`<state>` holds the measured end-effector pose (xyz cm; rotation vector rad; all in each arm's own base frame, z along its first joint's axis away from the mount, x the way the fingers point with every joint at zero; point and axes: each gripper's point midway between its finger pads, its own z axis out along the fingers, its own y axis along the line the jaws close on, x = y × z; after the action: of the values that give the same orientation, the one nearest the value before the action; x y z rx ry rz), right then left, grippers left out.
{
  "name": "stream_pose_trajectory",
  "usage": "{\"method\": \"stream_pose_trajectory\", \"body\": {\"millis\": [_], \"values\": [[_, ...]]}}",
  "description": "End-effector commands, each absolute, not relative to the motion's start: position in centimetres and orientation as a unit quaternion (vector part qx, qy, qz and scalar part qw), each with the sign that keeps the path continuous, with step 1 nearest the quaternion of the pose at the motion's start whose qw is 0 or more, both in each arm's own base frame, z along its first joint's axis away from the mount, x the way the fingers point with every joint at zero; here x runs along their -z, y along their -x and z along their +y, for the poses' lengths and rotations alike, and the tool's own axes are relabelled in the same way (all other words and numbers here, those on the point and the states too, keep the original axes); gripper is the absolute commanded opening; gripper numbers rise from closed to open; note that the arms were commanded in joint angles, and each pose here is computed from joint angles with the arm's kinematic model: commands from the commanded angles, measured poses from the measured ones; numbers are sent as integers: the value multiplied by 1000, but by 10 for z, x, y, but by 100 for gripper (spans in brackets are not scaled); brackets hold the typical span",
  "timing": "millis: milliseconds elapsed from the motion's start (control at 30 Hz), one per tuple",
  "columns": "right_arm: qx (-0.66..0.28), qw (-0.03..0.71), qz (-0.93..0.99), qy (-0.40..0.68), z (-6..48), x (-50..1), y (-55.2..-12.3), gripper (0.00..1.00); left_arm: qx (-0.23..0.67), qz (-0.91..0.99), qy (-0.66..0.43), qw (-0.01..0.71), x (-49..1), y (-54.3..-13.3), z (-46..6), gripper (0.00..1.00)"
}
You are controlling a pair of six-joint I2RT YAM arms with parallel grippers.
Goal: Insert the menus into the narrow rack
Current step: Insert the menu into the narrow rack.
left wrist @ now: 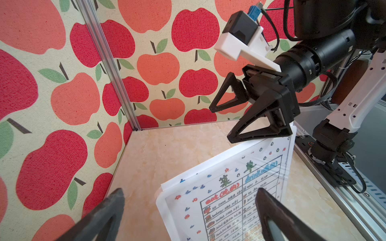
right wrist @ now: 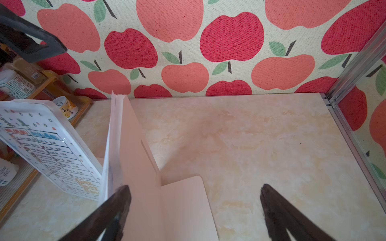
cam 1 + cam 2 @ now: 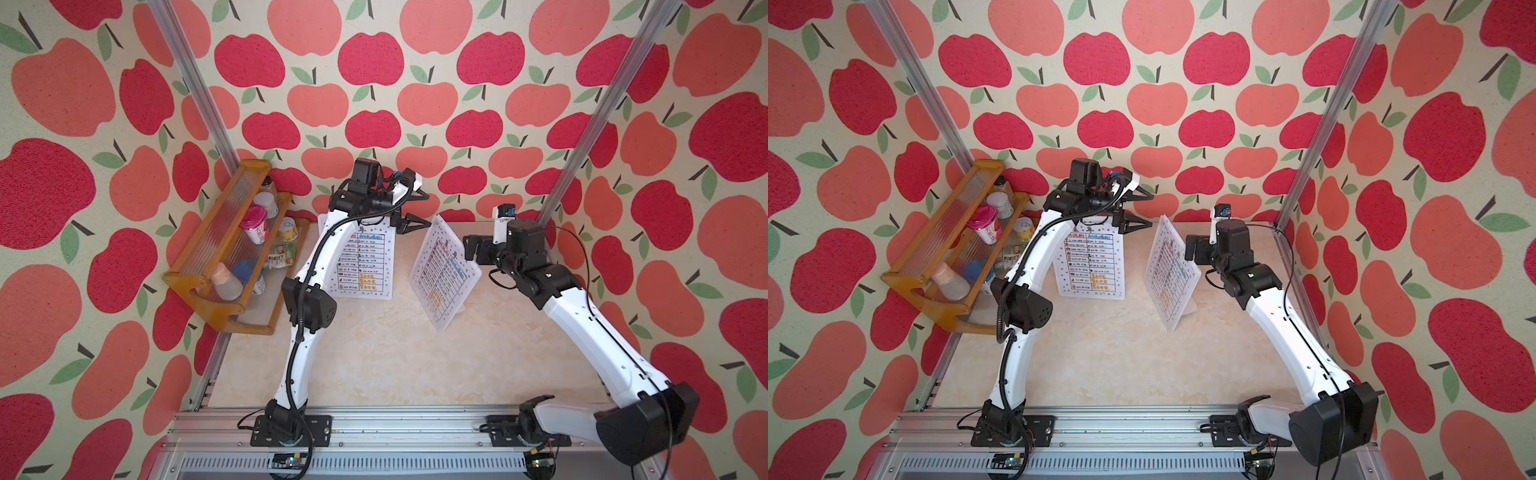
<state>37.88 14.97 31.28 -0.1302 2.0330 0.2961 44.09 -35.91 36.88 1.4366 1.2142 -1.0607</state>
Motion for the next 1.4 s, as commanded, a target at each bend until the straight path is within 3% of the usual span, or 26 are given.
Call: {"method": "stream_pose_trajectory", "body": {"millis": [0,333,1000,1367], "values": [[-119,516,847,50,147,-311,-376,99,429,485,-593,478,-385,-429,-352,99],[-120,541,831,52,150,-348,-382,99,426,482,-595,482,-390,-426,-350,99],[-108,494,860,72,183,-317,-412,99,420,495,-589,481,-385,-431,-329,99],[-97,527,842,72,170,-351,-401,99,414,487,-590,494,-400,-426,-331,99]]}}
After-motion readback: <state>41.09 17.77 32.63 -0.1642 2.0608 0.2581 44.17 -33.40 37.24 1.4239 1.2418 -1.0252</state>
